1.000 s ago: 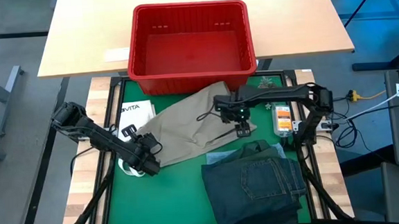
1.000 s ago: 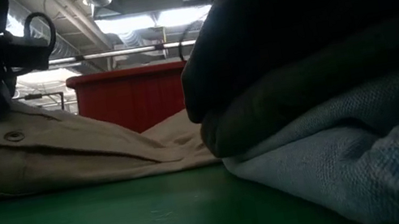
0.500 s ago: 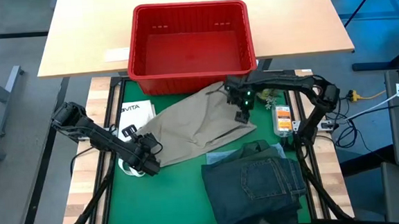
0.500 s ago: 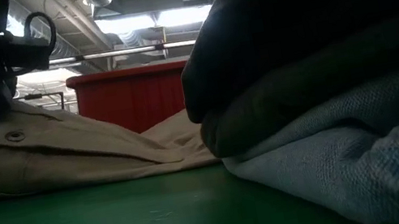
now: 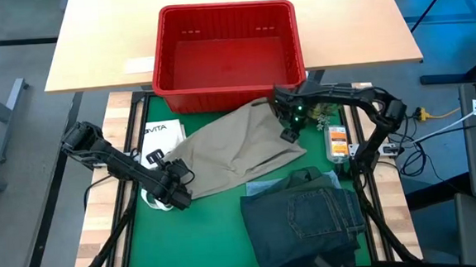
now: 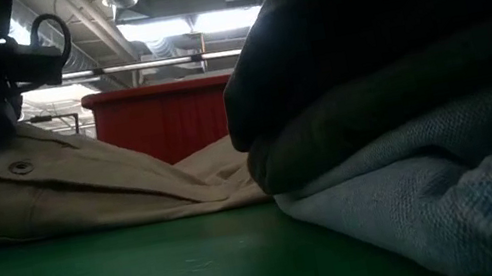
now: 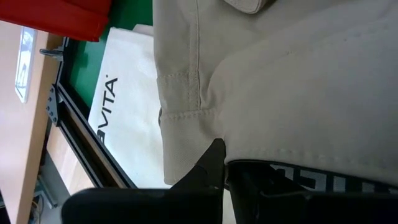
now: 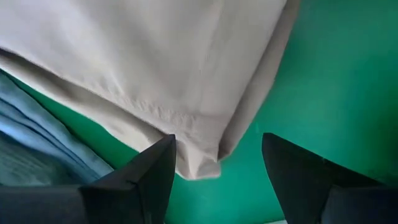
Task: Fold Laundry from Bin
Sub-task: Fold the brown shorts
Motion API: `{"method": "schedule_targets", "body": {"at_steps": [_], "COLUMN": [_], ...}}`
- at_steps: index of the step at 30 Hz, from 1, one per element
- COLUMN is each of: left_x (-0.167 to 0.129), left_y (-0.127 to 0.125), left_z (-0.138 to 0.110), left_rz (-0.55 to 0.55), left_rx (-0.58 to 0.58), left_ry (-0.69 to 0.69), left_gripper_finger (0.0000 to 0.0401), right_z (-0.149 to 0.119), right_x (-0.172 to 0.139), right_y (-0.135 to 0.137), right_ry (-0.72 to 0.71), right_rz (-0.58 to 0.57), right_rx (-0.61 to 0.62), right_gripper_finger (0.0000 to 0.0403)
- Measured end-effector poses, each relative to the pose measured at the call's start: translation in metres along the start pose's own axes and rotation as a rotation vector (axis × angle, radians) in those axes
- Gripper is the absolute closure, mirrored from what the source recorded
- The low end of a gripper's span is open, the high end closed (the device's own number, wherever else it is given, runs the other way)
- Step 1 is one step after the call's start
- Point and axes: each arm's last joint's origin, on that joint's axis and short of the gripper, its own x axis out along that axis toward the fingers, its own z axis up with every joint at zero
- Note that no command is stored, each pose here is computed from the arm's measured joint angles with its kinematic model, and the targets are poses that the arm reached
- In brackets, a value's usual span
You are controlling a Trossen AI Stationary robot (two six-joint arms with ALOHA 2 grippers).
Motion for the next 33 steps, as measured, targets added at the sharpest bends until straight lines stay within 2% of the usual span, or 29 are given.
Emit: {"method": "schedule_targets", "body": {"at_steps": [6, 14, 20, 25, 31, 33], "left_x": [0.0, 0.0, 0.0, 0.0, 0.0, 0.0], "left_y": [0.0, 0.0, 0.0, 0.0, 0.001, 0.002], "left_z": [0.0, 0.0, 0.0, 0.0, -0.001, -0.001], "left_rz": [0.0, 0.0, 0.0, 0.0, 0.009, 0.017], "left_rx": [0.0, 0.0, 0.0, 0.001, 0.008, 0.016], "left_ry": [0.0, 0.0, 0.0, 0.0, 0.009, 0.02], "left_gripper_finger": [0.0396, 0.0396, 0.0396, 0.0396, 0.0396, 0.0396], "right_z": [-0.004, 0.001, 0.001, 0.0, -0.007, -0.012], "right_x": [0.021, 0.024, 0.023, 0.023, 0.023, 0.019], "right_y": [-0.001, 0.001, 0.006, 0.007, 0.006, 0.007], "right_ry": [-0.015, -0.08, -0.074, -0.069, -0.007, 0.015], "right_rz": [0.019, 0.117, 0.282, 0.326, 0.324, 0.324], "right_rx": [-0.015, -0.035, -0.07, -0.079, -0.086, -0.106], "right_gripper_finger": [0.0165, 0.0165, 0.0177, 0.0243, 0.0375, 0.039]}}
